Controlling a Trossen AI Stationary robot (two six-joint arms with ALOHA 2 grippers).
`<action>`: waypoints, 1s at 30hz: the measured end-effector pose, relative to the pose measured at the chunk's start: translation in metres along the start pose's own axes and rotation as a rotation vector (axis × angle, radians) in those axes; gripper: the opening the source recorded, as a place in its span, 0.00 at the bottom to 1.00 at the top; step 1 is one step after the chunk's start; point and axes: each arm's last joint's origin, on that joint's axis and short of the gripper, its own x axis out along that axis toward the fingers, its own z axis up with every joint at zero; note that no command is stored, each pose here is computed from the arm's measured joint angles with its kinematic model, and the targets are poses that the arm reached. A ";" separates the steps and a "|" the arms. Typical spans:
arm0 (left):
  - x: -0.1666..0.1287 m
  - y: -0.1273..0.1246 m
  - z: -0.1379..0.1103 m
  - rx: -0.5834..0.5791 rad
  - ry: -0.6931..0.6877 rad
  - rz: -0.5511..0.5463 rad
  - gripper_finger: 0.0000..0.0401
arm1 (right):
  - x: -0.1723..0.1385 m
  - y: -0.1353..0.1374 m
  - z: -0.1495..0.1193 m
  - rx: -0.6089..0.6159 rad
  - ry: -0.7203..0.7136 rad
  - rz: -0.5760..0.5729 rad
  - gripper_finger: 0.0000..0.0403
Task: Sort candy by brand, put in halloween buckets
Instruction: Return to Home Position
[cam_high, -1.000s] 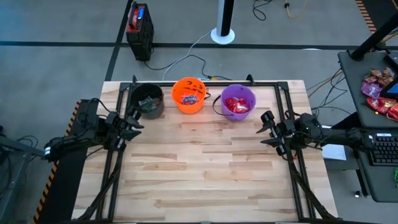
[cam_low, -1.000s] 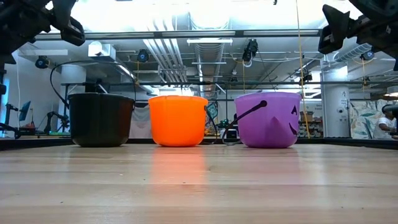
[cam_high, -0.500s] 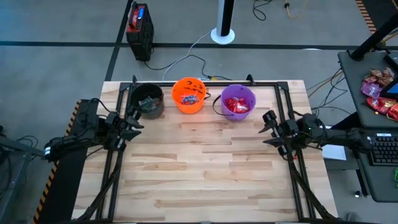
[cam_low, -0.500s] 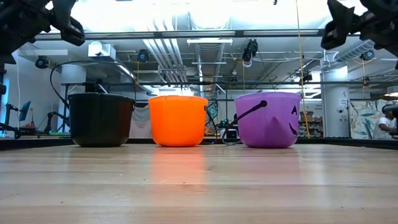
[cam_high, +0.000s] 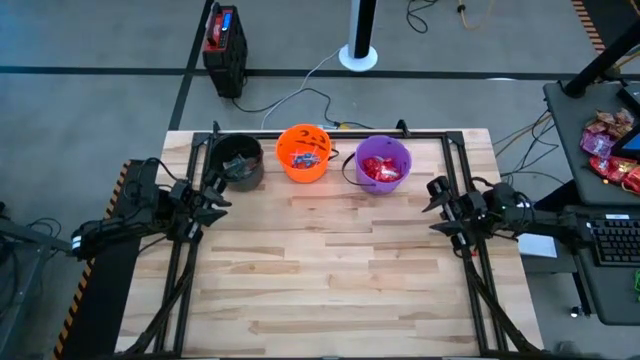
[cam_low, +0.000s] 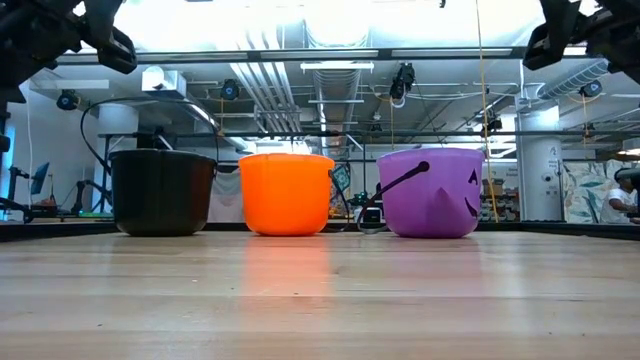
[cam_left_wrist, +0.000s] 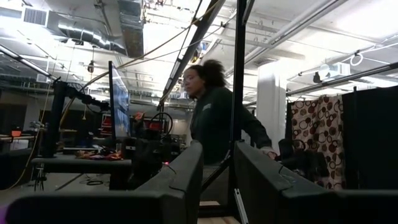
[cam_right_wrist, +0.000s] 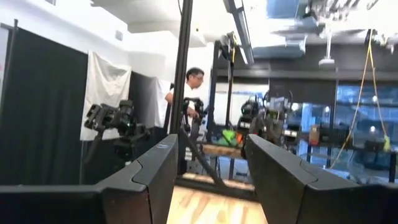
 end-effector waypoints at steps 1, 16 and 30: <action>0.000 0.000 0.000 0.000 0.000 0.000 0.19 | -0.001 0.001 0.001 -0.007 -0.012 0.001 0.45; 0.000 0.000 0.000 0.000 0.000 0.000 0.19 | -0.008 0.006 0.012 -0.063 -0.109 0.014 0.45; 0.000 0.000 0.000 0.000 0.000 0.000 0.19 | -0.006 0.004 0.008 -0.045 -0.078 0.010 0.45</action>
